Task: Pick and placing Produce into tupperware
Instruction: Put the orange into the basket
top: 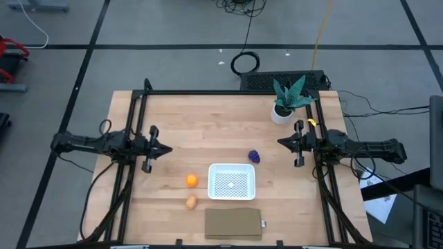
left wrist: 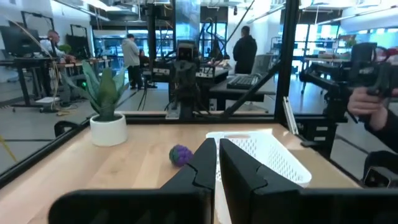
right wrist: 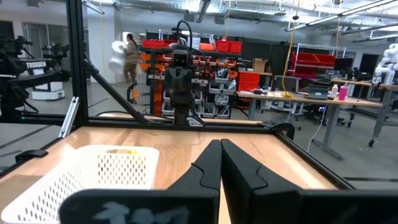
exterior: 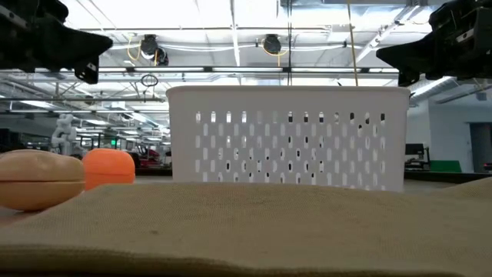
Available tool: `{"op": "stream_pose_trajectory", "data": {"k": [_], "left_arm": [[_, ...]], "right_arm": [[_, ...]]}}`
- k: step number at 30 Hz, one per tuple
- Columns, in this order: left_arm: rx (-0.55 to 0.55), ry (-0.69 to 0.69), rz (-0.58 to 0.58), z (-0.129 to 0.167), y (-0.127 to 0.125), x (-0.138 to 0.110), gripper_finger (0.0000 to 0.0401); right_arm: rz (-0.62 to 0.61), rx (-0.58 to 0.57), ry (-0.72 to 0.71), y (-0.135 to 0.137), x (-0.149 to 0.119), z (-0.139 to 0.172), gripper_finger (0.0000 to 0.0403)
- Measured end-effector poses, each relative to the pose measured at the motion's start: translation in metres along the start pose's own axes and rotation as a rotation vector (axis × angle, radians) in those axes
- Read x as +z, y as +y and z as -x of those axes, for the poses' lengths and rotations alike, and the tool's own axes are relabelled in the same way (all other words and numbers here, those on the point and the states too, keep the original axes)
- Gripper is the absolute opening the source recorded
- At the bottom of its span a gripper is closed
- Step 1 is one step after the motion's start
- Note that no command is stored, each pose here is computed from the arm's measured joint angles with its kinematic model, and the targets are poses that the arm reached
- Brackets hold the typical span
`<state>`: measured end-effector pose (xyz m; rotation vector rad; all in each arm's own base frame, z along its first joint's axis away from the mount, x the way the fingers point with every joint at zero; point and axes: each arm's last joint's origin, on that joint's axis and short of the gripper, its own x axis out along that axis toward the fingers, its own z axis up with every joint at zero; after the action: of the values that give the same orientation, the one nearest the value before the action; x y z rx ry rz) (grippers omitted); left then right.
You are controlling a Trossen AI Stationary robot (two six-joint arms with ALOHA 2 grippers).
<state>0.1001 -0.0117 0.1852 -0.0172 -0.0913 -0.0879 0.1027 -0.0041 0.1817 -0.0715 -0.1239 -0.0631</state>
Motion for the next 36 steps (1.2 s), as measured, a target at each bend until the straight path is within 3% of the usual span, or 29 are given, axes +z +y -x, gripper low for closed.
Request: {"op": "stream_pose_trajectory", "data": {"k": [4, 12, 24, 36], "left_arm": [[0.043, 0.02, -0.003, -0.004, -0.001, 0.009, 0.0014], [0.004, 0.085, -0.02, -0.02, -0.008, 0.034, 0.0004], [-0.053, 0.059, -0.044, -0.052, -0.027, 0.099, 0.0002], [0.012, 0.107, -0.034, -0.072, -0.038, 0.137, 0.0002]], "right_arm": [[0.0, -0.001, 0.0, 0.0, 0.0, 0.0, 0.0], [0.001, -0.001, 0.0, 0.0, 0.0, 0.0, 0.0], [0.001, -0.001, 0.0, 0.0, 0.0, 0.0, 0.0], [0.001, -0.001, 0.0, 0.0, 0.0, 0.0, 0.0]]}}
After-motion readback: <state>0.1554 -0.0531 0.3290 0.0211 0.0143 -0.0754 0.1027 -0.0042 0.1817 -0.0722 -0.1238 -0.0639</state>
